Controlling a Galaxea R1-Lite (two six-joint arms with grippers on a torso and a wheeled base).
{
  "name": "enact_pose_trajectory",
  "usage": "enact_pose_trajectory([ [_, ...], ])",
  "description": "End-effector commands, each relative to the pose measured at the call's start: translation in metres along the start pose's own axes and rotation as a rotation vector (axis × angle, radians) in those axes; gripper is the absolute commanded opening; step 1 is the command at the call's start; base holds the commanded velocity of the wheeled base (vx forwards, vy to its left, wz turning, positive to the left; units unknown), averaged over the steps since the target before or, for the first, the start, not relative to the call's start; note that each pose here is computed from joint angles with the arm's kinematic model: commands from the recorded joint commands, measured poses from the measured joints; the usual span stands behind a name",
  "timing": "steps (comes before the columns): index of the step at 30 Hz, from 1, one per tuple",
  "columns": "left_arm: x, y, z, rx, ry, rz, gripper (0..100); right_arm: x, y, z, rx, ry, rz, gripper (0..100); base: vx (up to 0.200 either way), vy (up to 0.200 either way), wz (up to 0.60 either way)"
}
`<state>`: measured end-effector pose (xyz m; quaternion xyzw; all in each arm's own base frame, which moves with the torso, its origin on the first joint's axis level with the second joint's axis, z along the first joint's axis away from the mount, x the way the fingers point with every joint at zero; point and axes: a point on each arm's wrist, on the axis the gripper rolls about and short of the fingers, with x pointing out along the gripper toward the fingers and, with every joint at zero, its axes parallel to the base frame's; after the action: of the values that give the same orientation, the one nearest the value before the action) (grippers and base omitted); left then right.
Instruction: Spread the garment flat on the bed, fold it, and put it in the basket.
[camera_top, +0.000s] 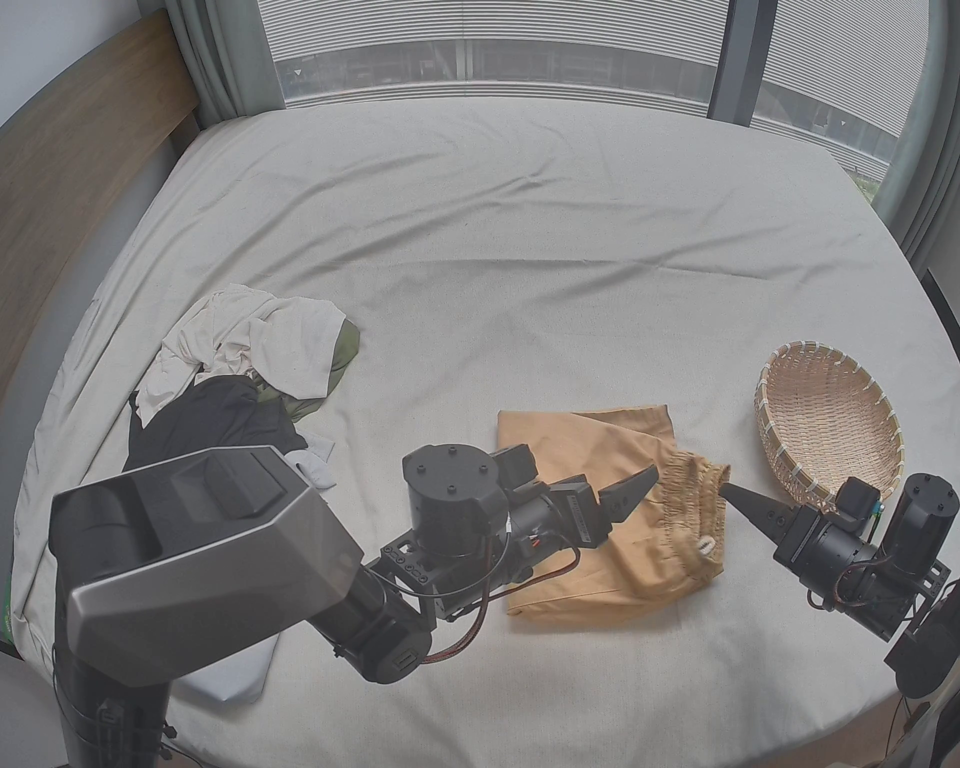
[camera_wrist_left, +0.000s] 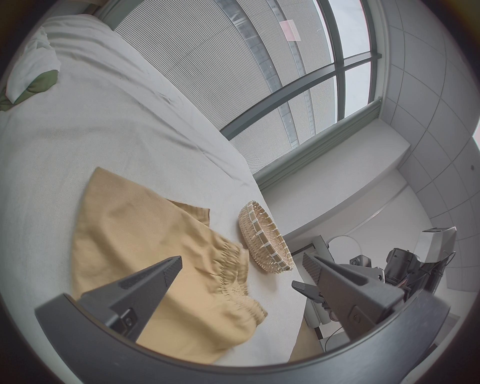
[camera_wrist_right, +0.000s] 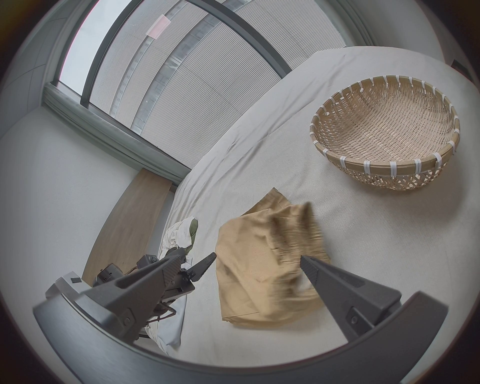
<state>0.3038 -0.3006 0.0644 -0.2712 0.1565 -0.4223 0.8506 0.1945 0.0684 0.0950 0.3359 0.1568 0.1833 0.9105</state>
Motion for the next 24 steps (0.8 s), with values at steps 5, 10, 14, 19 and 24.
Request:
enact_pose_trajectory([
  [5,-0.021,0.009,0.012,-0.002,-0.009,0.054,100,0.0,0.001,-0.001,0.0,0.004,0.008,100,0.0,0.0,0.0],
  [10,-0.062,0.002,0.04,-0.002,-0.045,0.093,100,0.003,0.003,0.001,-0.003,-0.003,0.016,100,0.0,0.0,0.0],
  [14,-0.1,0.002,0.057,-0.003,-0.073,0.141,100,0.004,0.004,0.001,-0.006,-0.004,0.023,100,0.0,0.0,0.0],
  [19,-0.154,0.003,0.082,0.039,-0.136,0.208,100,0.009,0.014,-0.002,-0.017,0.013,0.074,100,0.0,0.0,0.0],
  [24,-0.197,0.012,0.113,0.05,-0.229,0.249,100,0.02,0.02,-0.004,-0.026,0.023,0.108,100,0.0,0.0,0.0],
])
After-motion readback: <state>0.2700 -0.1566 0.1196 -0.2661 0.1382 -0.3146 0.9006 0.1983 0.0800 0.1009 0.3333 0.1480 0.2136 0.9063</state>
